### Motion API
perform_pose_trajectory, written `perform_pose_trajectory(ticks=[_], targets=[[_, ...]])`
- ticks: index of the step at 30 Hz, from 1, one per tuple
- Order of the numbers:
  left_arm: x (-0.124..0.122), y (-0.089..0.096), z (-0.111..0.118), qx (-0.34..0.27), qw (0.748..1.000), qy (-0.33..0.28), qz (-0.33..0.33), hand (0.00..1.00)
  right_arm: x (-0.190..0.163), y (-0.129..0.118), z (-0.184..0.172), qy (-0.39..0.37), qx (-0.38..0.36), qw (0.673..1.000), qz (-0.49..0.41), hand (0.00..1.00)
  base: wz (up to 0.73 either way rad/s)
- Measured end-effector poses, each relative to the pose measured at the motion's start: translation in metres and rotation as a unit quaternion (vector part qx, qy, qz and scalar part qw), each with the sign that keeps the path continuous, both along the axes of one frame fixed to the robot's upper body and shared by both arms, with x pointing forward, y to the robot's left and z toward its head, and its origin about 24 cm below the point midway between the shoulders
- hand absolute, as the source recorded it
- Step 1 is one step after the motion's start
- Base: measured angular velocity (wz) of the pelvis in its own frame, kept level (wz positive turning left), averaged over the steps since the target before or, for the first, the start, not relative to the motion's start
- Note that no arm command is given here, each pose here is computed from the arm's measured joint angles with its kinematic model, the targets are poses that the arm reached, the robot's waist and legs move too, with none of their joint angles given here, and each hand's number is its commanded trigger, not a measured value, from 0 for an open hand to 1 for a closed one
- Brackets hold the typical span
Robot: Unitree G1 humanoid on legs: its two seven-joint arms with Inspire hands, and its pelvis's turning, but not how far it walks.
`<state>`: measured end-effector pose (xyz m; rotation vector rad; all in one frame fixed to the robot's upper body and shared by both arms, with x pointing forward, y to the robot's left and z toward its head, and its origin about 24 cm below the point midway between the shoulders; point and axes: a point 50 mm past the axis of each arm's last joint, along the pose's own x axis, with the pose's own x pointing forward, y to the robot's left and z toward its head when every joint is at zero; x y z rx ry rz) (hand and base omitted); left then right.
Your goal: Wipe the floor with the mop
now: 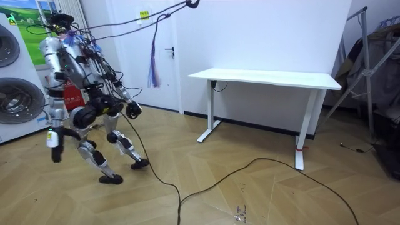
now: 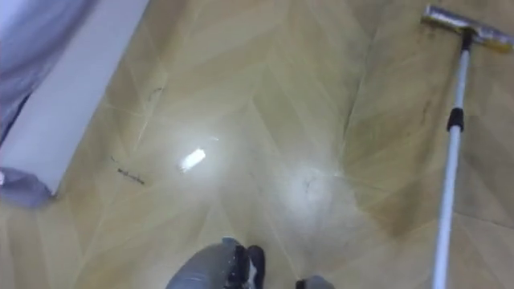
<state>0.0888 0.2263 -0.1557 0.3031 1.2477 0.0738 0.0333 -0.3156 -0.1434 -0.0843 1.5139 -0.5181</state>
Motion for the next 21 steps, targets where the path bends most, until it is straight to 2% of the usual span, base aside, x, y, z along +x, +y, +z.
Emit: perform_pose_trajectory(ticks=[4,7,8,12,15,18,21], targets=[[0.004,-0.01,-0.002,-0.01,1.0,-0.014,0.01,0.0,-0.005,0.021,-0.01,0.004,0.001,1.0,0.007,1.0,-0.85],[-0.013,-0.009,-0.005,0.005,1.0,0.004,0.023,0.0,-0.002,0.028,-0.012,0.01,-0.003,1.0,0.029,1.0,-0.79],[-0.02,-0.007,-0.006,0.014,0.999,0.018,0.029,0.0,0.001,0.031,-0.013,0.015,-0.002,0.999,0.044,1.0,-0.25],[-0.021,-0.001,-0.006,0.019,0.999,0.02,0.041,0.0,0.015,0.034,-0.012,0.015,0.016,0.999,0.027,1.0,0.4],[-0.022,0.007,-0.004,0.021,0.998,0.021,0.057,0.0,0.064,0.018,0.003,-0.03,0.002,0.999,0.033,1.0,0.25],[-0.021,0.016,-0.001,0.032,0.998,0.02,0.057,0.0,0.122,0.001,0.03,-0.106,-0.013,0.993,0.044,1.0,0.27],[-0.02,0.017,0.0,0.034,0.998,0.017,0.055,0.0,0.168,-0.017,0.063,-0.174,-0.035,0.982,0.06,1.0,0.22]])
